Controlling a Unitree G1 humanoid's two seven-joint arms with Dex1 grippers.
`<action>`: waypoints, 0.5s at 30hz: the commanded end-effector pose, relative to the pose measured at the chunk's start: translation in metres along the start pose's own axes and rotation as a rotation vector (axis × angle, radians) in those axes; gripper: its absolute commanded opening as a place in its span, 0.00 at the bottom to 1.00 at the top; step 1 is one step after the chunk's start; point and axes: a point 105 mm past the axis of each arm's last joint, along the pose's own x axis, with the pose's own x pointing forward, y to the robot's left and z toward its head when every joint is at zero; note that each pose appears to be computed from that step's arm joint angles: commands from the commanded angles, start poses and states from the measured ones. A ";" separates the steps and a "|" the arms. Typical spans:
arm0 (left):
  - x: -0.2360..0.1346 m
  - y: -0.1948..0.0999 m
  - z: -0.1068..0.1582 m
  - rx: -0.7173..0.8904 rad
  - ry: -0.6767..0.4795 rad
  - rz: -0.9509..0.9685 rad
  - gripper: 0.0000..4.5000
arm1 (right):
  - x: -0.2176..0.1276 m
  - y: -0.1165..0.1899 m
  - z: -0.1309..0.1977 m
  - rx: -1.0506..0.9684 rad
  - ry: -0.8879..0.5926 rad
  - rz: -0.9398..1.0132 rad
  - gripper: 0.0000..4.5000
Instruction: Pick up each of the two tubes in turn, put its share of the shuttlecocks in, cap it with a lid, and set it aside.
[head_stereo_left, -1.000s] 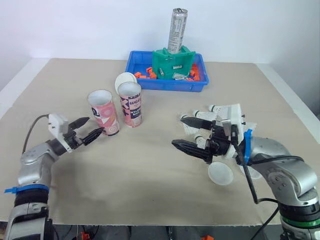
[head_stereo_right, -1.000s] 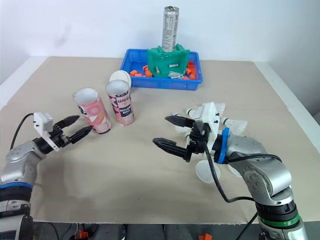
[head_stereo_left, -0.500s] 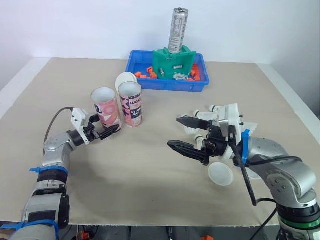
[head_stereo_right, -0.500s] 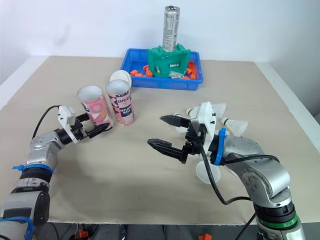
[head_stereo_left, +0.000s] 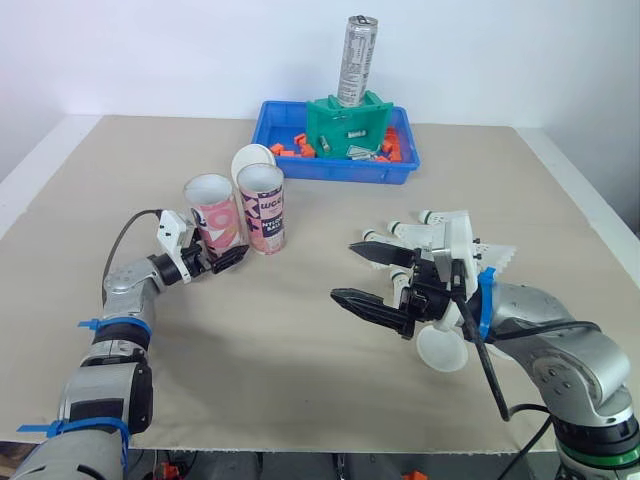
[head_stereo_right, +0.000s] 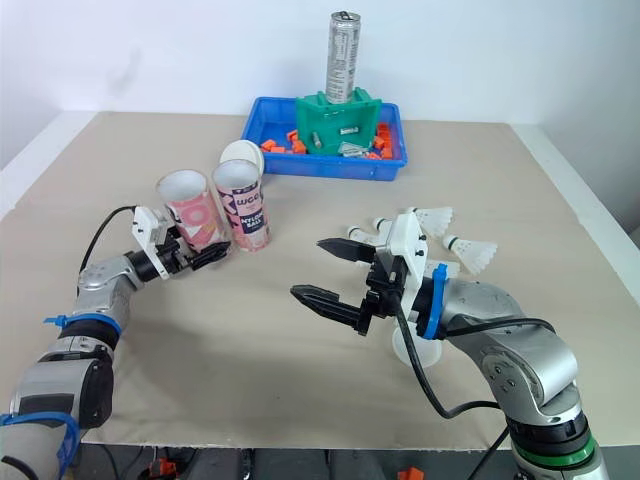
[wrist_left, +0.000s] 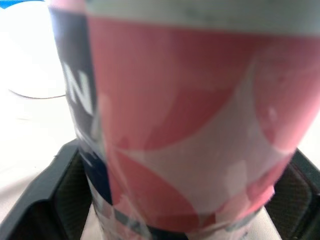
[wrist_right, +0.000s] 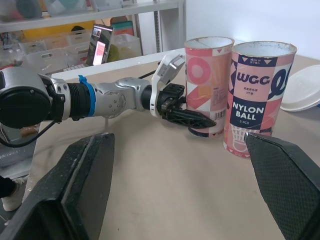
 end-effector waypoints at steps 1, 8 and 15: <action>0.002 0.005 0.013 0.027 -0.043 0.014 0.62 | -0.003 0.006 0.013 -0.051 -0.027 0.008 1.00; -0.013 0.012 0.022 0.054 -0.078 0.043 0.62 | -0.006 0.003 0.012 -0.050 -0.018 -0.001 1.00; -0.040 -0.006 0.041 0.093 -0.004 -0.140 0.62 | -0.024 0.004 0.003 -0.054 0.048 -0.071 1.00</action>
